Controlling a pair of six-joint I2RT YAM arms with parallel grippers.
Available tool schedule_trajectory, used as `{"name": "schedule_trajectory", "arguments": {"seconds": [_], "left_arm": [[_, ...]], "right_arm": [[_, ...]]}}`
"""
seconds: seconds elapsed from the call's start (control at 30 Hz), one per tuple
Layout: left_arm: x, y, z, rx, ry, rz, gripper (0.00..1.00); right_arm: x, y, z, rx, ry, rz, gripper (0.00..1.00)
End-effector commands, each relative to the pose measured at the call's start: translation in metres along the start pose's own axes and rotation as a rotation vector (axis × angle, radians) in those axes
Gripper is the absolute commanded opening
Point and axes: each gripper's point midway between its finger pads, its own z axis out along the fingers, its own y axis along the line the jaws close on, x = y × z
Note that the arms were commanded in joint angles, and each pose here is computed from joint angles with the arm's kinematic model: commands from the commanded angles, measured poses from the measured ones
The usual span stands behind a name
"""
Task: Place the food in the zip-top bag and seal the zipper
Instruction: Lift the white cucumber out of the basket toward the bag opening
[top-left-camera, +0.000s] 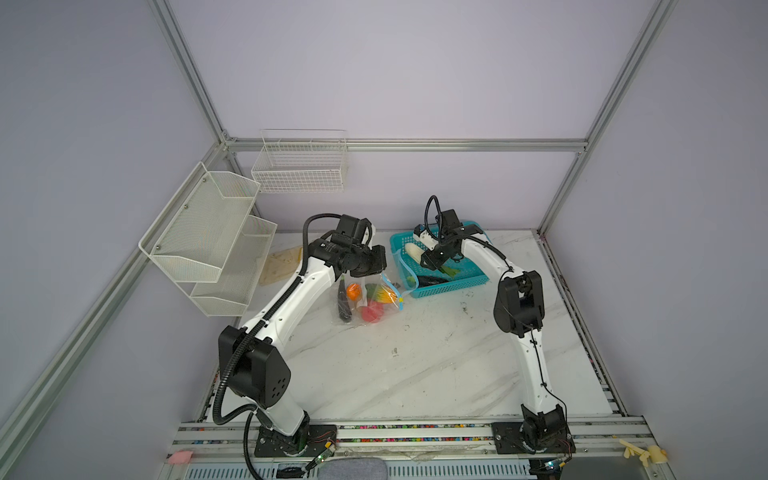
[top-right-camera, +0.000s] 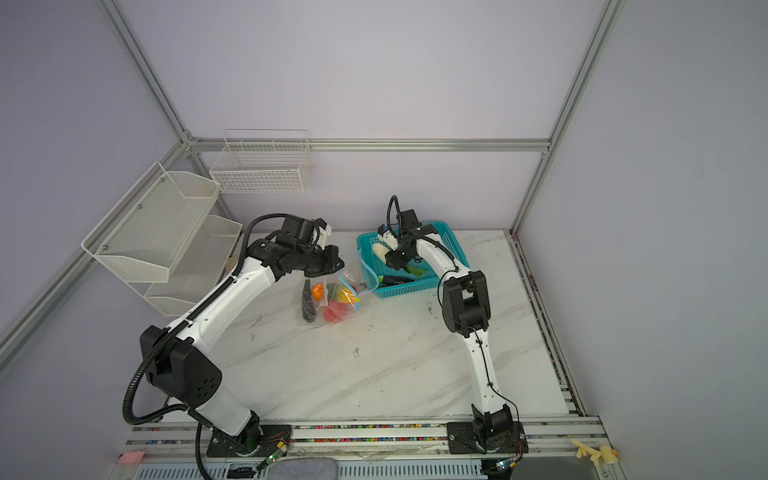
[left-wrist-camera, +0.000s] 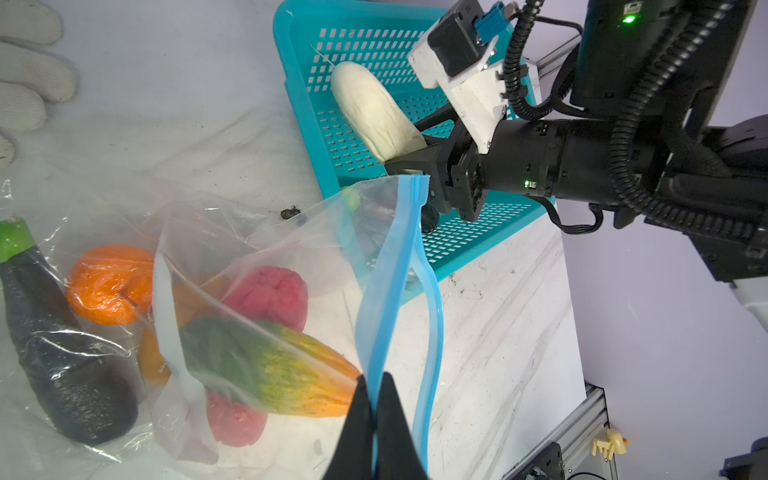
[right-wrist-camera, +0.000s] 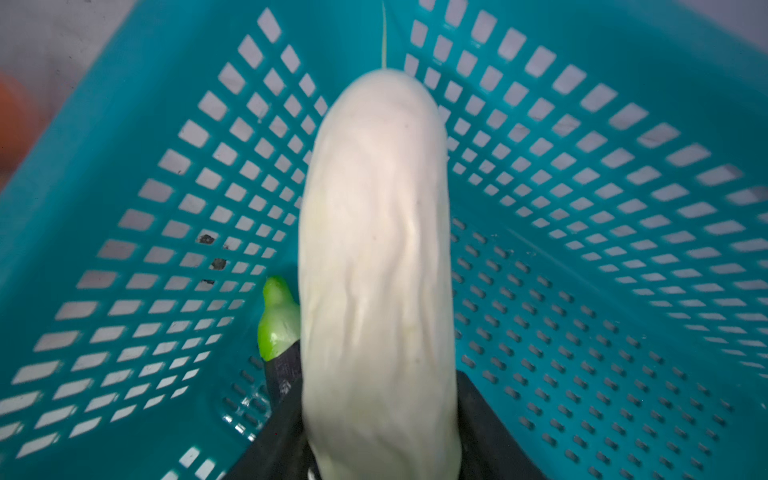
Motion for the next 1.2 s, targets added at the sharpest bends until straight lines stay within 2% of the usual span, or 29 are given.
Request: {"name": "schedule_trajectory", "arguments": {"seconds": [0.0,0.43,0.6,0.83,0.97,1.17], "left_arm": [[-0.011,-0.007,-0.004,0.033,-0.033,-0.012,0.00],[-0.014,-0.008,0.003,0.036,-0.024,-0.009,0.00],[-0.018,-0.011,0.005,0.038,-0.025,-0.002,0.00],[-0.019,-0.010,0.010,0.031,-0.019,-0.003,0.00],[-0.021,-0.010,0.013,0.027,-0.018,0.005,0.00],[-0.022,-0.009,0.012,0.020,-0.021,0.011,0.00]], "right_arm": [[-0.010,-0.005,-0.040,0.029,-0.021,-0.040,0.51],[-0.009,0.006,-0.117,0.094,-0.023,-0.051,0.47],[-0.009,0.035,-0.141,0.085,-0.043,-0.076,0.47],[-0.006,0.063,-0.163,0.087,-0.068,-0.055,0.46],[-0.005,0.091,-0.159,0.059,-0.041,-0.092,0.46],[0.003,0.112,-0.158,0.043,-0.020,-0.107,0.46]]}}
